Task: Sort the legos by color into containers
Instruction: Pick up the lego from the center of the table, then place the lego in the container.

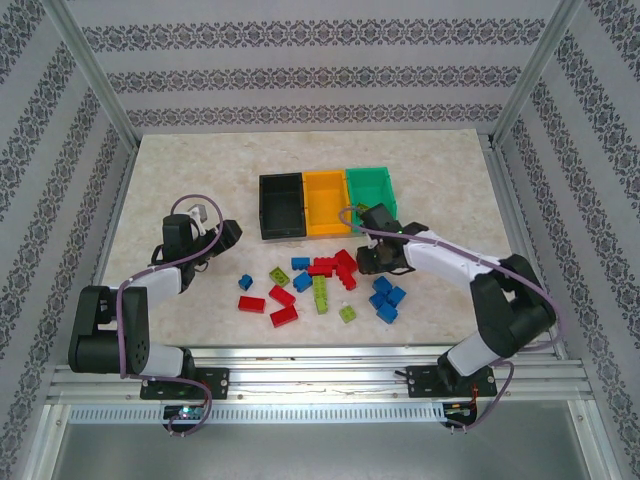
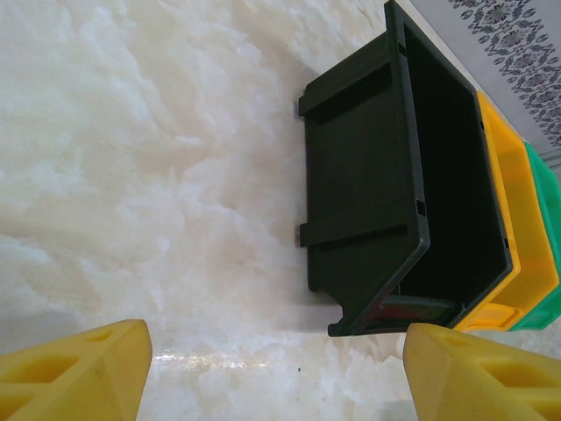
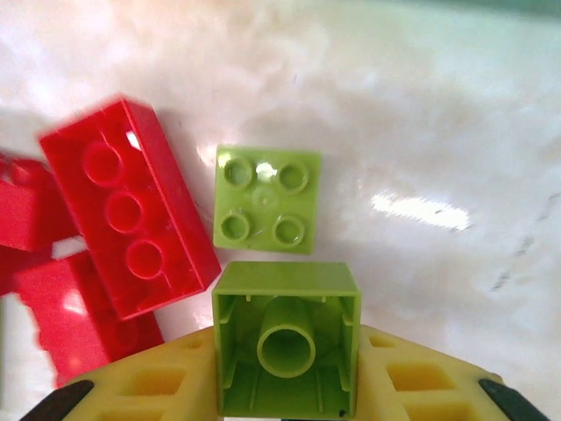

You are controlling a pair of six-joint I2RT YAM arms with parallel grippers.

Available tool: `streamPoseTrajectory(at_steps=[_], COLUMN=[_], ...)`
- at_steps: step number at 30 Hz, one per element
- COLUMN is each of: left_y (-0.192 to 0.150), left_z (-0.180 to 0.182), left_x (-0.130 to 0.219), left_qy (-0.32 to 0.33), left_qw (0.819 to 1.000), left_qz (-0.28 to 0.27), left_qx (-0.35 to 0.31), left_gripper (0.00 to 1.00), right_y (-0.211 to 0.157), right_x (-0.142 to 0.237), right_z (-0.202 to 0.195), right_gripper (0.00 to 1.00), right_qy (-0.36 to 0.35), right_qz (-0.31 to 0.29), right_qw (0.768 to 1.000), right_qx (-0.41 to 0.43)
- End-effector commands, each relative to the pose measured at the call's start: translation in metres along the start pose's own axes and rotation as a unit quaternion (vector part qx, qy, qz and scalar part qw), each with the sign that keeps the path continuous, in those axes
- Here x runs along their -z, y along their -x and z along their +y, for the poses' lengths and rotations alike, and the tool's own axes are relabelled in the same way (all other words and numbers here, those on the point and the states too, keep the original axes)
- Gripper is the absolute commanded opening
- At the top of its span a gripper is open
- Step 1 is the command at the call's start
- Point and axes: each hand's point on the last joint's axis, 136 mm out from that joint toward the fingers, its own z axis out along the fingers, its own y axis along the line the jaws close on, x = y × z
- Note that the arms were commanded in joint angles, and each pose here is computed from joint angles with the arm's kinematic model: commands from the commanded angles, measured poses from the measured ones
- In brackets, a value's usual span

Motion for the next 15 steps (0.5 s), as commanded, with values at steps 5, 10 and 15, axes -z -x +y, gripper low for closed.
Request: streamPoseTrajectory(at_steps=[5,10,15], left_y=[0.003,0.003,0.005], left_z=[-0.003,-0.003,-0.004], left_x=[0.001,0.001,0.003], left_qy=[-0.016,-0.016,-0.014], left_qw=[1.0,1.0,1.0], left_qz=[-0.009,-0.007,-0.011], left_qx=[0.003,0.002,-0.002], left_gripper=[0.76,0.76,0.76], right_y=[0.09,0.133,0.161], right_x=[0.044,0.028,0.008], right_z=[-0.025,-0.048,-0.055], right_gripper=[0.34,0.34,0.38], right_qy=[0.005,-0.005,-0.009], right_qz=[-0.127,-0.131,-0.122], right_qw=[0.991,0.989,0.99], right_qx=[-0.047,-0.074,-0.068])
